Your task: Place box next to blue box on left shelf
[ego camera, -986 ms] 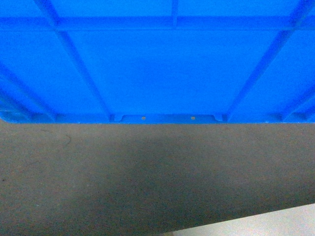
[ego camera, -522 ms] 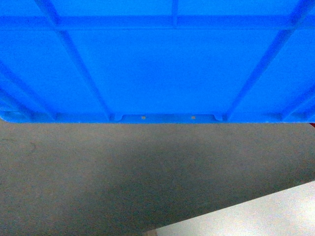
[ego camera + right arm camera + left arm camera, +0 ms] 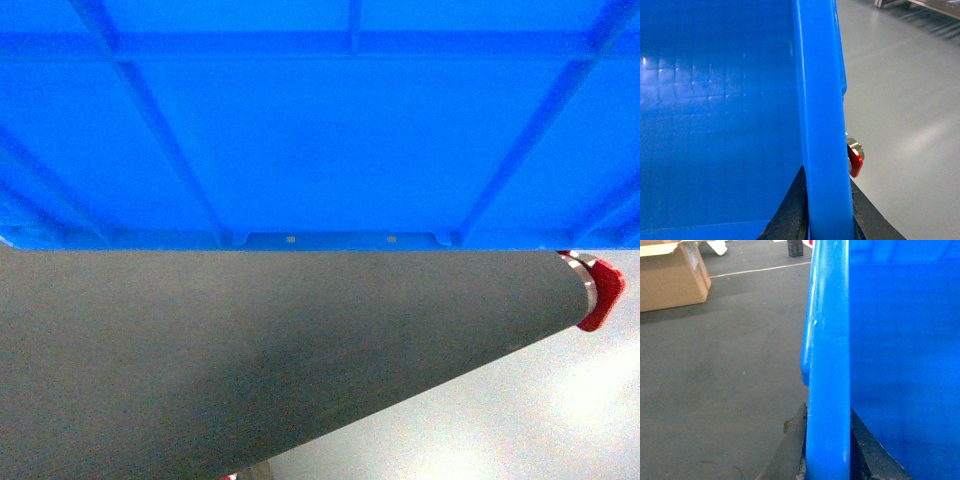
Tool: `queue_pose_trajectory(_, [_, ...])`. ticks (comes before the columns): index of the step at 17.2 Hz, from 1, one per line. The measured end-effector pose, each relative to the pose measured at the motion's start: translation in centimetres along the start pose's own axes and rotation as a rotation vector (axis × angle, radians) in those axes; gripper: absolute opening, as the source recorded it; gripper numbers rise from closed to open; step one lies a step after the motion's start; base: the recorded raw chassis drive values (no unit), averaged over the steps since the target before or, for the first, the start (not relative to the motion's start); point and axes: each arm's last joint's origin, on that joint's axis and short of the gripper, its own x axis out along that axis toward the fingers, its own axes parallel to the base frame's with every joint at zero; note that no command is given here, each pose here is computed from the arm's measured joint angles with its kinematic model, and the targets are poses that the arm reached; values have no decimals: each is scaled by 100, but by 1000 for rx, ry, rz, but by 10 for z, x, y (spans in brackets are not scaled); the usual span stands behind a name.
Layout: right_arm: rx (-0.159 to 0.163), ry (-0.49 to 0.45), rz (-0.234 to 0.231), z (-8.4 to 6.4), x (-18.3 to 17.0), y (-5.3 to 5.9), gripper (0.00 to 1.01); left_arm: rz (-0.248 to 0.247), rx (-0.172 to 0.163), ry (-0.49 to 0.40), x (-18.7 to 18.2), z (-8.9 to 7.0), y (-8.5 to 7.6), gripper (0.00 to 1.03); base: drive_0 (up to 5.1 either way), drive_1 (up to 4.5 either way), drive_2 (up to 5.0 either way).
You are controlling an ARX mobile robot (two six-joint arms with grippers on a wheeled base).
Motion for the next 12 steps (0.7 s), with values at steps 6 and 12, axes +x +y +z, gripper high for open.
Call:
queue_pose_trajectory(6, [-1, 2, -1, 0, 0, 0, 10, 0, 0, 1, 0, 0, 0, 12, -148, -148, -148])
queue_pose_trajectory(12, [-1, 2, -1, 0, 0, 0, 10, 0, 0, 0, 0, 0, 0, 12, -149, -149, -149])
